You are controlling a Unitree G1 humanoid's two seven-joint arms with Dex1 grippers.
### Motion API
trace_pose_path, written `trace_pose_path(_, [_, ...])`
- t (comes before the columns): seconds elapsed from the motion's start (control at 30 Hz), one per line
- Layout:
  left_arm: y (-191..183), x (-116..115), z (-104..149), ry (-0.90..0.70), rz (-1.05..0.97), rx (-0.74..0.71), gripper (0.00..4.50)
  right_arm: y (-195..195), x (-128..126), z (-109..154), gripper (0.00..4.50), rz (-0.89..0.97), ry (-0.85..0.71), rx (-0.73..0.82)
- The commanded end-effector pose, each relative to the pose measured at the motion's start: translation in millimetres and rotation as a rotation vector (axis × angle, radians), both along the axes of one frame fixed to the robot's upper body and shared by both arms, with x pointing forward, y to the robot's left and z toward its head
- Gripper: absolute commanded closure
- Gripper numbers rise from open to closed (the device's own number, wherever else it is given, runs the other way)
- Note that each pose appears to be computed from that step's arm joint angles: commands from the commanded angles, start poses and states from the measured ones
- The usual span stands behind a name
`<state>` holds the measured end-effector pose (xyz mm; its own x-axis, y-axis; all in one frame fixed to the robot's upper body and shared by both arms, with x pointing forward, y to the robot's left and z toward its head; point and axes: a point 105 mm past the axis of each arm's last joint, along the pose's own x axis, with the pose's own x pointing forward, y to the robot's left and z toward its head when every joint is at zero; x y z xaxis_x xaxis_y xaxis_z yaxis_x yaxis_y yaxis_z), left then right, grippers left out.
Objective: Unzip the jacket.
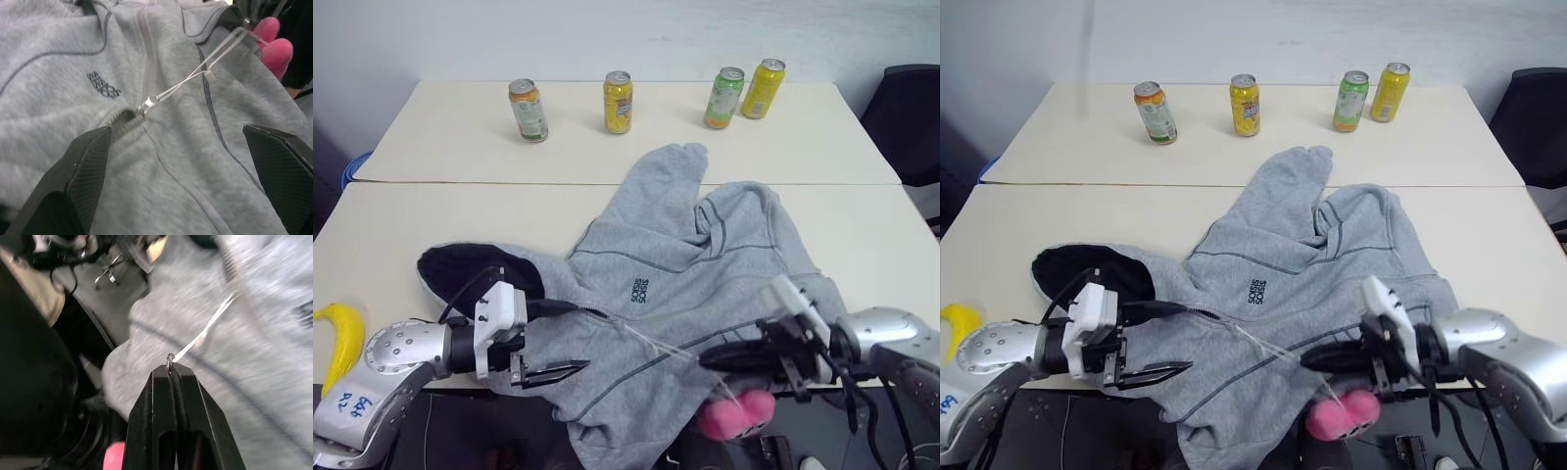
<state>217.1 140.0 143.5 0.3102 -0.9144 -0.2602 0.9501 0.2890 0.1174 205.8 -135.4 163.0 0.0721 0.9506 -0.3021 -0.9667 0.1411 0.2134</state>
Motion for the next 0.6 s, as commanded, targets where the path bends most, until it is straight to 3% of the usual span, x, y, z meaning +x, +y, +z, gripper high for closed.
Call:
trace_pose_path(0.03, [-6, 10, -4, -0.051, -0.002, 0.016, 0.0, -14, 13, 19, 4.49, -0.031, -0.086, -0.036])
trace_pose_path(0.1, [-8, 18, -9, -0.062, 0.006, 0.016, 0.0, -20, 27, 29, 4.49, -0.063, -0.172, -0.052])
trace_pose_path(0.17, [-16, 32, -26, -0.07, 0.022, 0.024, 0.0, -22, 55, 50, 4.49, -0.094, -0.404, -0.117])
trace_pose_path(0.27, [-26, 41, -35, -0.085, 0.008, 0.019, 0.0, -20, 89, 62, 4.49, -0.174, -0.596, -0.168])
trace_pose_path(0.4, [-36, 50, -35, -0.12, -0.008, 0.004, 0.0, -9, 113, 57, 4.49, -0.206, -0.606, -0.119])
trace_pose_path(0.5, [-39, 53, -34, -0.133, -0.023, -0.001, 0.0, -10, 119, 50, 3.84, -0.235, -0.62, -0.106])
trace_pose_path(0.6, [-35, 55, -34, -0.136, -0.018, -0.002, 0.0, -23, 113, 48, 2.82, -0.256, -0.597, -0.109])
